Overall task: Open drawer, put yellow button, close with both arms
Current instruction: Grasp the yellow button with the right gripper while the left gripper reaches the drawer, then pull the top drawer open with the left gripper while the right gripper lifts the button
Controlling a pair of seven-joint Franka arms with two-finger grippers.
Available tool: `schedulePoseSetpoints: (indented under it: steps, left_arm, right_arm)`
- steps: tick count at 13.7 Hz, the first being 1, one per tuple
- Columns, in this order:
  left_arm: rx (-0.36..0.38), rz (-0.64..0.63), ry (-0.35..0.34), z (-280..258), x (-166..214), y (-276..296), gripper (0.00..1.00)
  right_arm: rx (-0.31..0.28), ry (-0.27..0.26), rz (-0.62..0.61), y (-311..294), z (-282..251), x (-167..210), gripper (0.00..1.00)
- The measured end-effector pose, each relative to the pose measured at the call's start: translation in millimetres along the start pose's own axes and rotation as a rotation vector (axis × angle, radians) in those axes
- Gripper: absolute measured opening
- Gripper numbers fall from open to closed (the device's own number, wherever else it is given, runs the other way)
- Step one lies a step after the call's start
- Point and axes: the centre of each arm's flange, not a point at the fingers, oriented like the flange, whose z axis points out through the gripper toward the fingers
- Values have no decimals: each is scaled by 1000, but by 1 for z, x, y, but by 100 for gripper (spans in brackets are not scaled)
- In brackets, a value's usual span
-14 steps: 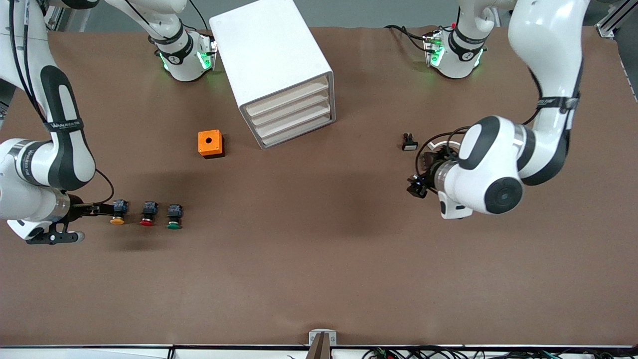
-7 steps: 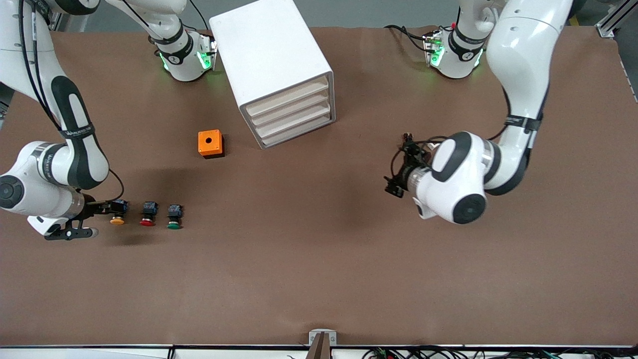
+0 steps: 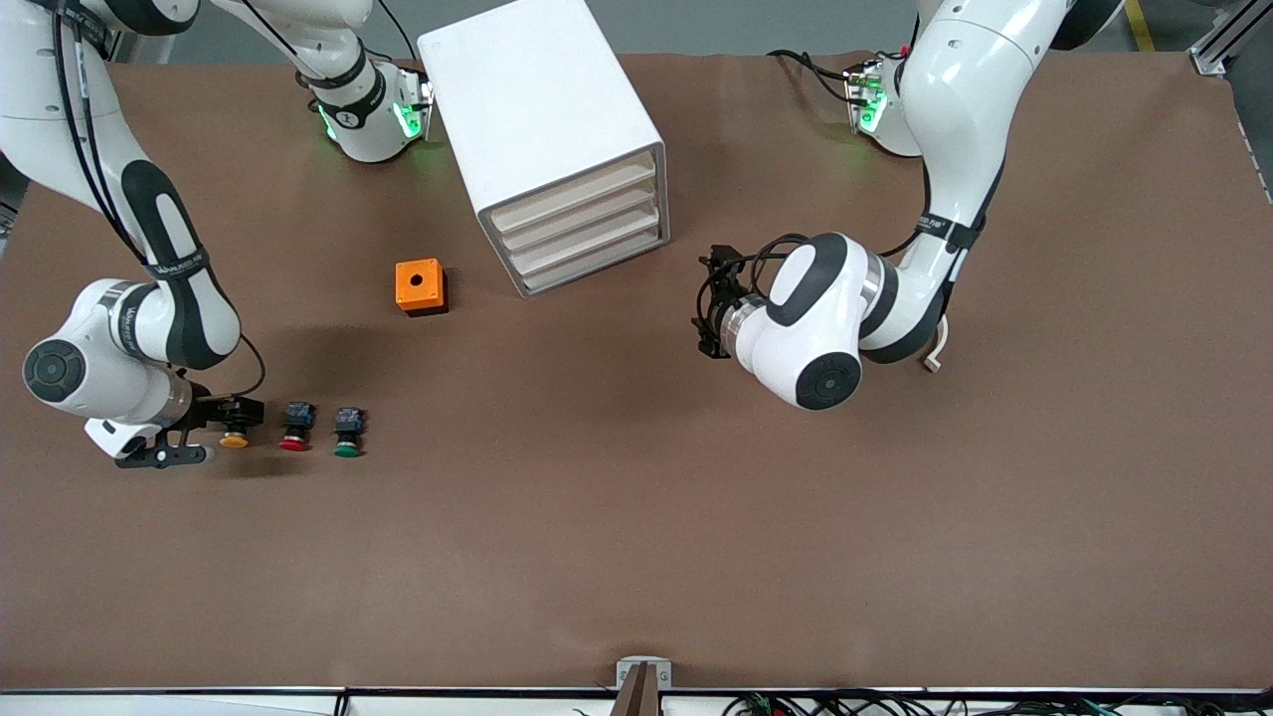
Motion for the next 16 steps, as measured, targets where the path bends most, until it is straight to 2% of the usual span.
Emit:
schedulePoseSetpoints:
  steps: [1,2,5,6,8,11,14,16]
  left_arm:
    - [9,-6,-29,-3,1,1,100]
    - [11,-9,-39,-5,2,1,100]
    - [34,-16,-67,-1,-5,-2,100]
    - [61,-30,-95,6,-13,-5,100]
    - [124,-84,-134,28,-32,-11,100]
    - [184,-213,-146,51,-44,-13,100]
    - [255,-352,-182,62,-52,-13,100]
    - [290,-385,-178,79,-58,-13,97]
  right_arm:
    - [0,-1,2,1,0,-1,92]
    - [1,-1,4,2,1,-1,87]
    - [2,-4,8,4,2,-2,48]
    - [2,-3,9,4,2,-2,41]
    - [2,-3,9,4,2,-2,41]
    - [2,-5,9,4,1,-2,41]
    - [14,-39,-1,-2,-4,0,41]
    - [18,-60,-11,-7,-22,7,41]
